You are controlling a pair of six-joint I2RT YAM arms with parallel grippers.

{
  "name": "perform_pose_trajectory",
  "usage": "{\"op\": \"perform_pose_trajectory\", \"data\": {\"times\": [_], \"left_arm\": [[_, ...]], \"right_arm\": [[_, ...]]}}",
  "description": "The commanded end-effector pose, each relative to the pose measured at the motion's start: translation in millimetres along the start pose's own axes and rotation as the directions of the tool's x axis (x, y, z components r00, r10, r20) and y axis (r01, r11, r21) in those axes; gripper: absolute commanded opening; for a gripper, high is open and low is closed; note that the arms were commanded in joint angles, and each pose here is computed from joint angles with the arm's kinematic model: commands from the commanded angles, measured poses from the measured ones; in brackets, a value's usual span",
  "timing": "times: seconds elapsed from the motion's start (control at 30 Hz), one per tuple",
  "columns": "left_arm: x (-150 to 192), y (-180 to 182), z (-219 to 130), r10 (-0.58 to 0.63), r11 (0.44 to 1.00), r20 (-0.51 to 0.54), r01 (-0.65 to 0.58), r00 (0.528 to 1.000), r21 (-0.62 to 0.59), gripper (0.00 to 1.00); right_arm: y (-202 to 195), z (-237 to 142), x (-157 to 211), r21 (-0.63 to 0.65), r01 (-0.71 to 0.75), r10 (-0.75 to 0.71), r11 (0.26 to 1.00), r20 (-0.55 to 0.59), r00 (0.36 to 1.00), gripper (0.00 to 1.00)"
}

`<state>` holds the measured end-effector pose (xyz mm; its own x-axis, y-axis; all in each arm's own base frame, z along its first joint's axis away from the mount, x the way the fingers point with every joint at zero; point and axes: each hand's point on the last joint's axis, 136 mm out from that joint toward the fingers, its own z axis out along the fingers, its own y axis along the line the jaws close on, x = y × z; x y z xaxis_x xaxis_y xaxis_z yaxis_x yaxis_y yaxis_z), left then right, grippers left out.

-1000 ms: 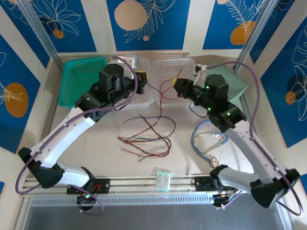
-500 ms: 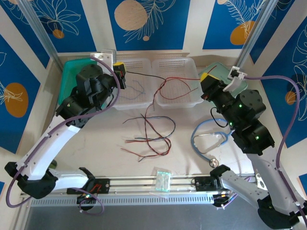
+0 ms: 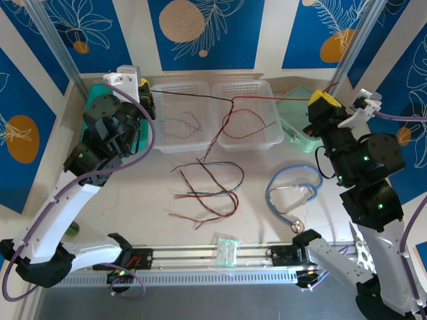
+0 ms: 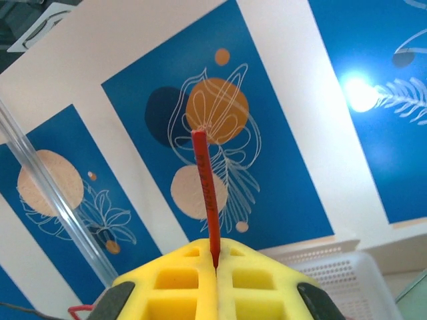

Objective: Untangle the cables

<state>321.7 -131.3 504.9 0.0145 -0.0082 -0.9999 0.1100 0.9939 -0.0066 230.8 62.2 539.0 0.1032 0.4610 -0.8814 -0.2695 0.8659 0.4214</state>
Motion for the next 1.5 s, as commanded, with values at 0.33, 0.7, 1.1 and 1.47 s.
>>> {"op": "perform_pose_trajectory", "data": {"times": [0.33, 0.7, 1.1, 1.47], "left_arm": [[26.0, 78.1, 2.8, -0.061, 0.972, -0.06, 0.046, 0.996, -0.229, 0.0], [96.2, 141.1, 21.7, -0.362, 0.896, -0.142, 0.302, 0.921, -0.326, 0.0], [115.1, 200.4, -7.5, -0.608, 0.69, 0.064, 0.566, 0.791, -0.452, 0.0], [107.1, 221.7, -32.0, -0.596, 0.633, 0.157, 0.58, 0.788, -0.512, 0.0]], "right_arm": [[-15.7, -25.0, -66.4, 0.15, 0.154, -0.181, 0.977, 0.189, 0.965, 0.0], [-48.0, -37.9, -89.6, 0.365, 0.185, -0.283, 0.913, 0.238, 0.929, 0.0], [-88.8, -78.0, -116.9, 0.618, 0.126, -0.376, 0.776, 0.293, 0.879, 0.0], [-116.4, -81.7, -100.9, 0.688, 0.078, -0.331, 0.721, 0.244, 0.911, 0.0]]}}
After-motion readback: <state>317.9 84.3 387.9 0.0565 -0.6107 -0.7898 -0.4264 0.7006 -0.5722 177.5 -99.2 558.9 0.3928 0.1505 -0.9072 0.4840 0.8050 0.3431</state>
